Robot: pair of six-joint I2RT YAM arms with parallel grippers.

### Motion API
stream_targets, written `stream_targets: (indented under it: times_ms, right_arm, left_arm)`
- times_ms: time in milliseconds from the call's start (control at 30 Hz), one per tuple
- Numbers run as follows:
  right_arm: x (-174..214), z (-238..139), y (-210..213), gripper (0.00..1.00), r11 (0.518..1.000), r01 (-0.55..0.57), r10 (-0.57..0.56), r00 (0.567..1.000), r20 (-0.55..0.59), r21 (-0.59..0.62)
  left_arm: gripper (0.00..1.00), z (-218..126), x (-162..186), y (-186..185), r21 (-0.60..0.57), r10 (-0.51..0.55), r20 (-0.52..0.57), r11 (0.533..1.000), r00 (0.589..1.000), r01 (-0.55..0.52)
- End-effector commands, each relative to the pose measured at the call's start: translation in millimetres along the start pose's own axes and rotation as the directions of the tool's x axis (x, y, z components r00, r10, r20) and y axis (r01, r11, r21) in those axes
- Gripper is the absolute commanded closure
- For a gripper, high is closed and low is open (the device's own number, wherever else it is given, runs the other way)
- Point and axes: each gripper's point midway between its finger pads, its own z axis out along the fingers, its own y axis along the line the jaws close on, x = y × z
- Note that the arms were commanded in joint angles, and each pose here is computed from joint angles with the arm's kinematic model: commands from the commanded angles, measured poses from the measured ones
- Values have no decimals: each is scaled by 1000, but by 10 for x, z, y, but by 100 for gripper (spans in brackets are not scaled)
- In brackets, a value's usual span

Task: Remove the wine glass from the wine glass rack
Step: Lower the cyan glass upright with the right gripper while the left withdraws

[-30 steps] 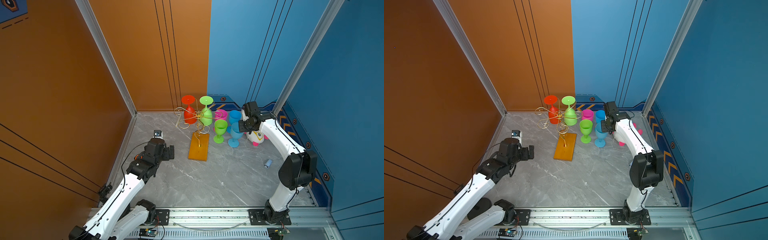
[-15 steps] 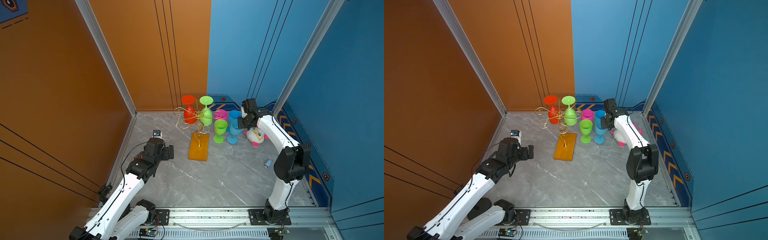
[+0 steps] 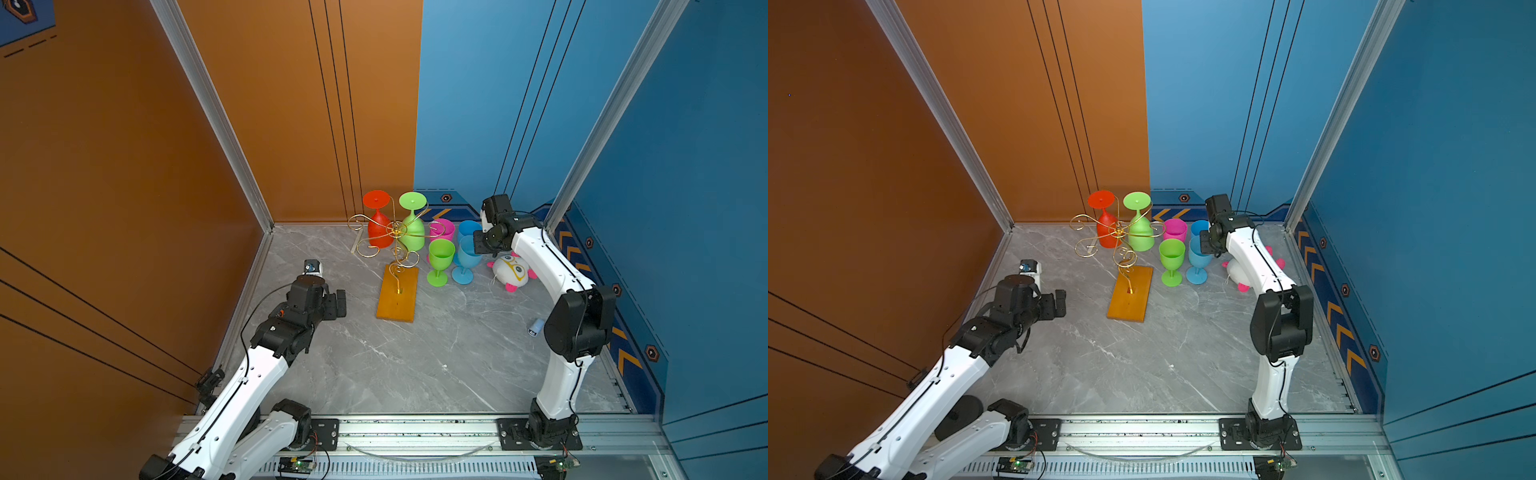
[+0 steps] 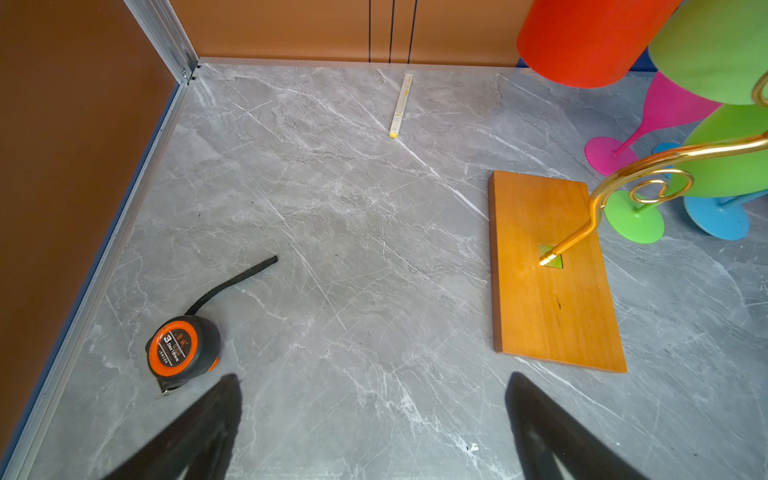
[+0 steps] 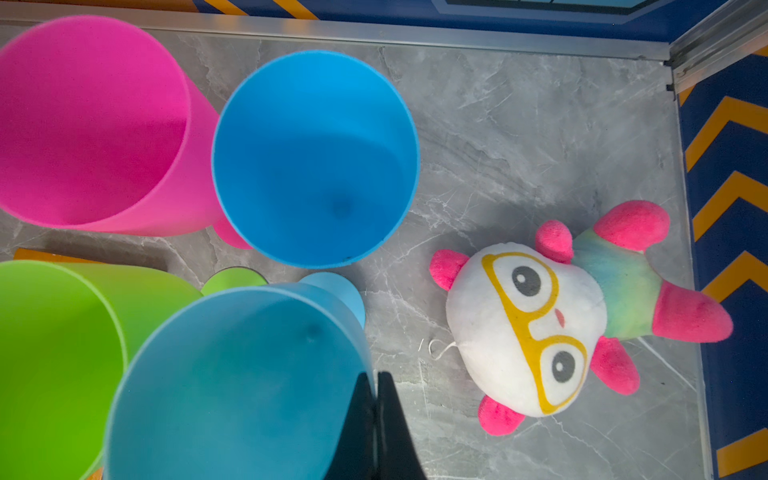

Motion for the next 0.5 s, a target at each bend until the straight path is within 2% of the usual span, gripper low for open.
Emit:
stream_targets:
  times_ms: [0, 467]
  right_arm:
    - [-30, 43, -1, 100, 1000, -23, 23, 1000, -4, -6]
    - [42, 93, -9, 96, 1000, -17, 17, 999, -33, 1]
  left_arm:
    - [1, -62, -142, -27, 27, -31, 36, 999, 999, 30]
    - [1, -66, -150, -20, 35, -41, 38, 999, 998, 40]
